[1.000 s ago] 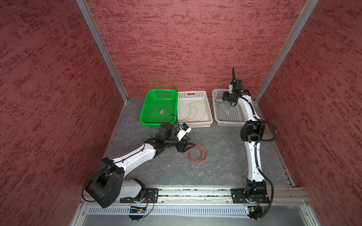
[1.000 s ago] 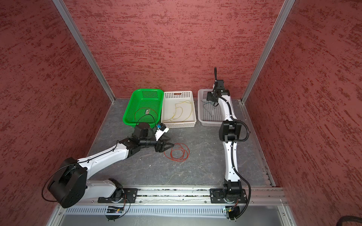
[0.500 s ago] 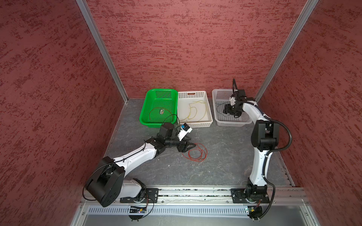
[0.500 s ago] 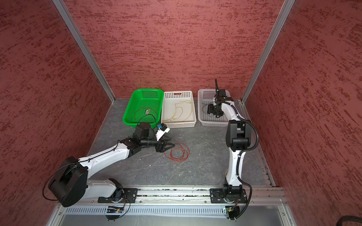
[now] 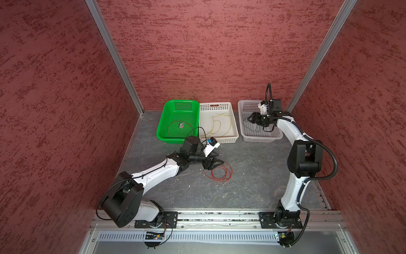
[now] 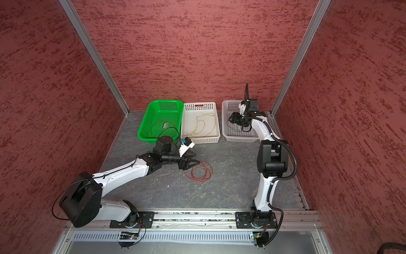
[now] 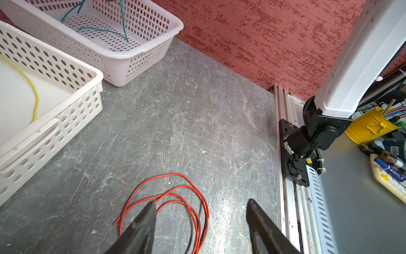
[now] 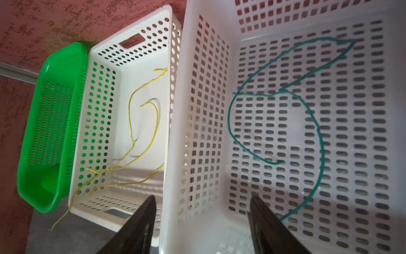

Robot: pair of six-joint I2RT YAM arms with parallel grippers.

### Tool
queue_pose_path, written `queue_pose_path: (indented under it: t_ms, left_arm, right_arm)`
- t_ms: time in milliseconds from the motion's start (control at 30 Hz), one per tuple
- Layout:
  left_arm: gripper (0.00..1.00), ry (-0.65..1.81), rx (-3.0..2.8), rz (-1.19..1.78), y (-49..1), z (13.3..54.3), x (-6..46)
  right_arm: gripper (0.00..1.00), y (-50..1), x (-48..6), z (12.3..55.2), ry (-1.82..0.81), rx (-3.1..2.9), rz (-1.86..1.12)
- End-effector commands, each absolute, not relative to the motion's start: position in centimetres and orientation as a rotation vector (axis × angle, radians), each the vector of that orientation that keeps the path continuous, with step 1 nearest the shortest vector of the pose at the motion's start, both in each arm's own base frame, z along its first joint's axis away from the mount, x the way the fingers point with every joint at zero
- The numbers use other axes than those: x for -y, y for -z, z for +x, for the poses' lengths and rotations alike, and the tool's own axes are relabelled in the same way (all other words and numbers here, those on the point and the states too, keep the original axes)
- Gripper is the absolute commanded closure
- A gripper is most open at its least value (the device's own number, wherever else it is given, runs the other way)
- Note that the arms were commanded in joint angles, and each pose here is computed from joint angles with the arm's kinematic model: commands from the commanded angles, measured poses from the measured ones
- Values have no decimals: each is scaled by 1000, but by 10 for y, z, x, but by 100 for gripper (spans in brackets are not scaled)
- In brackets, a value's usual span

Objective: Untangle and sort cables by color
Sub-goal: Press the cable into the container, then place the cable into the container.

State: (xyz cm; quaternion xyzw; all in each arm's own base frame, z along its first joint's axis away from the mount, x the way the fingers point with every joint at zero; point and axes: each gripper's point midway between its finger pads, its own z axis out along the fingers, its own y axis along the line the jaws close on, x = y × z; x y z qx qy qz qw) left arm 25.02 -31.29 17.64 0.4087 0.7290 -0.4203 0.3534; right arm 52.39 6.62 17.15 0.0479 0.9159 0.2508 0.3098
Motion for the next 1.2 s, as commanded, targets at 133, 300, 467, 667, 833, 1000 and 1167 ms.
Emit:
queue_pose_path:
  t_ms: [133, 300, 467, 667, 833, 1000, 1167]
  left_arm:
    - [35, 1132, -1773, 1084, -197, 272, 346]
    - [35, 1163, -1696, 1097, -204, 305, 389]
    - [35, 1183, -1646, 1112, -207, 341, 434]
    - [34, 1160, -1610, 1093, -211, 381, 477]
    - [34, 1192, -1571, 1073, -219, 397, 510]
    - [34, 1228, -1573, 1050, -212, 410, 539]
    - [41, 1243, -1595, 996, -200, 426, 554]
  right_arm:
    - [31, -232, -66, 521, -785, -2225, 127]
    - [30, -236, -62, 523, -756, -2222, 154]
    - [31, -252, -52, 532, -678, -2212, 168]
    - [31, -262, -49, 532, -610, -2194, 177]
    - [31, -255, -50, 528, -622, -2195, 180]
    - [32, -250, -54, 527, -648, -2191, 184]
    - [32, -247, -55, 525, -662, -2185, 189]
